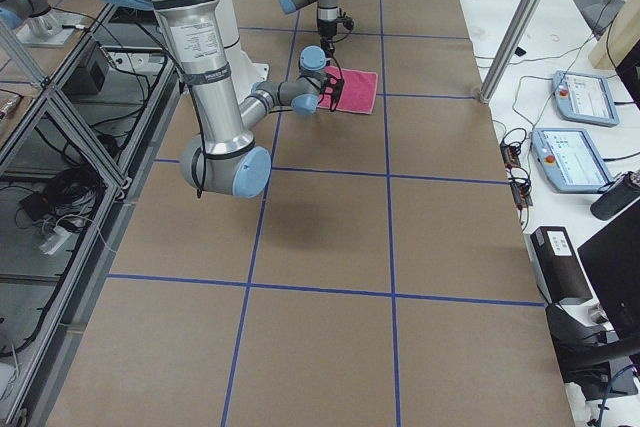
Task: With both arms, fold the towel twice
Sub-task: 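Close both grippers on the towel's near corners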
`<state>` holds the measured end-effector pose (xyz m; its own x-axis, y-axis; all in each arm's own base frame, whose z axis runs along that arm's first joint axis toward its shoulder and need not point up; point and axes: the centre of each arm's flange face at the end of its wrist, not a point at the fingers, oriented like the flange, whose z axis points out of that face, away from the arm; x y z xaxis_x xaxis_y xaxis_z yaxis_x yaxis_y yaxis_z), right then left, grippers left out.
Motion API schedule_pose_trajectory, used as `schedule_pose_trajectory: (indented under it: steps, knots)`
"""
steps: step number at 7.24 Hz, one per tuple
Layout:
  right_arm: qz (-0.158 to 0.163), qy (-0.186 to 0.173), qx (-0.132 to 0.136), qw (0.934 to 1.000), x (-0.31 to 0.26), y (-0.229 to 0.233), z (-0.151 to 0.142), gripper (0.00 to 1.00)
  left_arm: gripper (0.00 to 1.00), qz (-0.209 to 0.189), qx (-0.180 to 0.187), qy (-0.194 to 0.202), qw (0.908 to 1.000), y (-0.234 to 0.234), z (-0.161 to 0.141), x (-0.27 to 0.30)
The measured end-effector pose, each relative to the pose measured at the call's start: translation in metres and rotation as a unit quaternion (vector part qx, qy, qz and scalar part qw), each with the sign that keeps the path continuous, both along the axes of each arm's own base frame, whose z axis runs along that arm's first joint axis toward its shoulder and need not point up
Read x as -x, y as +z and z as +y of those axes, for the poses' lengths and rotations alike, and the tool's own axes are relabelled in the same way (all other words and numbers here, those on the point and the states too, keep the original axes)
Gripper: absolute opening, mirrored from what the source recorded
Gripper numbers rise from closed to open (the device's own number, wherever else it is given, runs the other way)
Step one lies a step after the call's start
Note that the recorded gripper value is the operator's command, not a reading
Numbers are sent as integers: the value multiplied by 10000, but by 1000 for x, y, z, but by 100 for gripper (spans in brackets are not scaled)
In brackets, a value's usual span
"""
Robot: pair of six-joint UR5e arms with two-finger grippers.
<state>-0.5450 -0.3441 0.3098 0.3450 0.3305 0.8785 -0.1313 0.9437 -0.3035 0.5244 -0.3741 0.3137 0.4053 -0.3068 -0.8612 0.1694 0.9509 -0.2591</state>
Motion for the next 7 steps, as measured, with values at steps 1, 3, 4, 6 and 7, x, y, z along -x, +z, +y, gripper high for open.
schedule_pose_trajectory:
  steps: [1,3,4,6,7]
  knots:
    - [14,-2,10,10000,1,1,0,69,0,-1,2,-1,10000,0,0,0]
    - [34,-18,20,10000,4,3,2,66,0,3,4,-3,10000,0,0,0]
    - [34,-25,24,10000,4,3,2,59,0,5,4,-3,10000,-1,0,0]
    - [33,-29,35,10000,5,3,3,59,0,5,2,-8,10000,-1,0,0]
    - [37,-29,39,10000,5,3,3,59,0,3,2,-8,10000,-1,0,0]
